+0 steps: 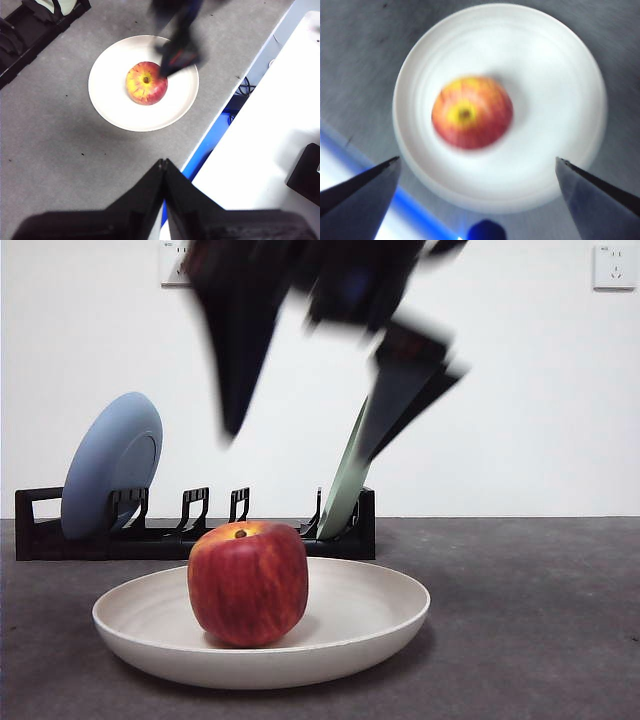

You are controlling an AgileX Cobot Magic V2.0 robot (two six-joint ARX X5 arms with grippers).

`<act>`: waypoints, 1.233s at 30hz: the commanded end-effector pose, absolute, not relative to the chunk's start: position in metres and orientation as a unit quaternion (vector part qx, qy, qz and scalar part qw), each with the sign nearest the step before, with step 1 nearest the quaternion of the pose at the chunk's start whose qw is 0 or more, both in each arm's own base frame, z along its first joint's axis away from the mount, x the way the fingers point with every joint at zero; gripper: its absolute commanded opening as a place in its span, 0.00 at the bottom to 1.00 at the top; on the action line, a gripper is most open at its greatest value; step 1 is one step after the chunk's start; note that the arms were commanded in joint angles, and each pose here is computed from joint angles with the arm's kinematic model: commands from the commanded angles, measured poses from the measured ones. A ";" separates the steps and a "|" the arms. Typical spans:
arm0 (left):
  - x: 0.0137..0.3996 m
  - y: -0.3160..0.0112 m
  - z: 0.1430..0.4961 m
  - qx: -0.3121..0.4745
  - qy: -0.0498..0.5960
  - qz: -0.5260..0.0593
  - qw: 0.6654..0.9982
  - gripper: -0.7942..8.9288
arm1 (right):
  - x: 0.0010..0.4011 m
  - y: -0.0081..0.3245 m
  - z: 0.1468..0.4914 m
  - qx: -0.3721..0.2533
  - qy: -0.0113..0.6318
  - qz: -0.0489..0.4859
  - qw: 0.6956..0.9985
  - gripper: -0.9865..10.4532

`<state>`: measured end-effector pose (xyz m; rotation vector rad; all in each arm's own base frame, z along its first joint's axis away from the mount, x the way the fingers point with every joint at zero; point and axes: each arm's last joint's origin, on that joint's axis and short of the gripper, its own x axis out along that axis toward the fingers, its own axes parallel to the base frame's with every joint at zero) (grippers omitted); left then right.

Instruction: Take the yellow plate from the plate rack,put the plate on the table,take the apple from the table,put the apple in the plate

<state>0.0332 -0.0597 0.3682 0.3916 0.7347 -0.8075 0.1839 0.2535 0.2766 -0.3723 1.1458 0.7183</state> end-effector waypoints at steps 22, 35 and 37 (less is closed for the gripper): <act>0.037 -0.058 0.367 0.171 0.354 -0.353 0.849 0.08 | 0.094 0.122 0.395 -0.134 0.382 0.322 0.856 0.09; 0.066 -0.014 0.364 0.128 0.337 -0.029 0.932 0.08 | 0.093 0.121 0.394 -0.139 0.386 0.317 0.855 0.09; 0.075 -0.011 0.353 0.155 0.278 -0.024 0.948 0.08 | 0.093 0.121 0.394 -0.139 0.386 0.317 0.855 0.09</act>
